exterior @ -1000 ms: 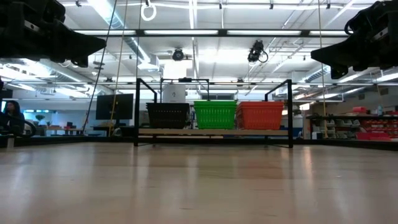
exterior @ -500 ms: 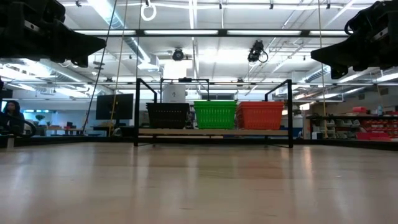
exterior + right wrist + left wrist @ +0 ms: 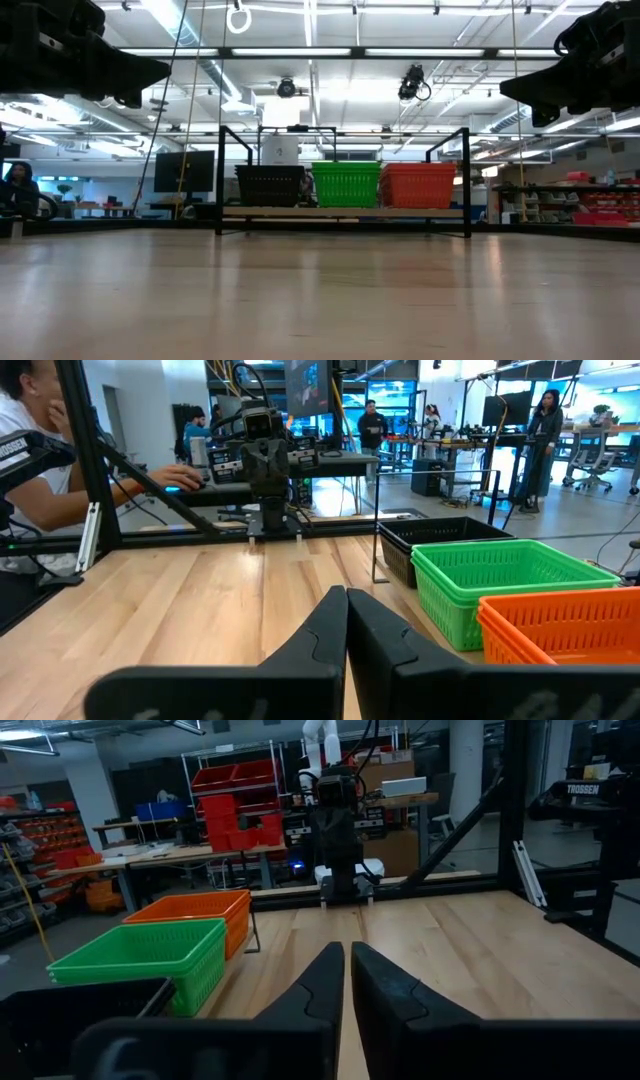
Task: Stack baskets on shelf by color
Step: Return to Home Position
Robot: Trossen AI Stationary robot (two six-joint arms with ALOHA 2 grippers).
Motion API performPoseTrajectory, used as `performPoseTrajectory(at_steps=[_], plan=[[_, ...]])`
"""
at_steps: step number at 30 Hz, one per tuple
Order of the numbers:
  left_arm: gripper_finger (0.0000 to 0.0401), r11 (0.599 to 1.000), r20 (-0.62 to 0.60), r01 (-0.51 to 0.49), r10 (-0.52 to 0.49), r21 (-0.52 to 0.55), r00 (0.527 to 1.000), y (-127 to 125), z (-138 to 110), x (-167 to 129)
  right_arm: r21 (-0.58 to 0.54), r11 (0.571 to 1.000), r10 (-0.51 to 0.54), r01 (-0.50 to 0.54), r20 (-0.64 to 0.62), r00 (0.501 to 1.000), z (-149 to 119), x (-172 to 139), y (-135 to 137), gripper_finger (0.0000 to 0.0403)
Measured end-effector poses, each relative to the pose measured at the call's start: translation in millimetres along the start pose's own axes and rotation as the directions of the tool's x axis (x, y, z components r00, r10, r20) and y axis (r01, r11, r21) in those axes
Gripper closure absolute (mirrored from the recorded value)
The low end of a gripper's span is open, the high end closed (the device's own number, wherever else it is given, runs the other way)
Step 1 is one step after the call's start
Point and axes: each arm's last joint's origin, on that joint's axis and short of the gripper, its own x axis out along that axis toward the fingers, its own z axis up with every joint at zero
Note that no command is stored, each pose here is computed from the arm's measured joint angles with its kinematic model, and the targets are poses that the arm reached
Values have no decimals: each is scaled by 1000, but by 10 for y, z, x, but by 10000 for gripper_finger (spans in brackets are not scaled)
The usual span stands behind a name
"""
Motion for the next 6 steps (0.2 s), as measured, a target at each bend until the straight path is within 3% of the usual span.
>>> performPoseTrajectory(at_steps=[6], plan=[[378, 1000, 0, 0, 0, 0, 1000, 0, 0, 0, 0, 1000, 0, 0, 0, 1000, 0, 0, 0, 389]])
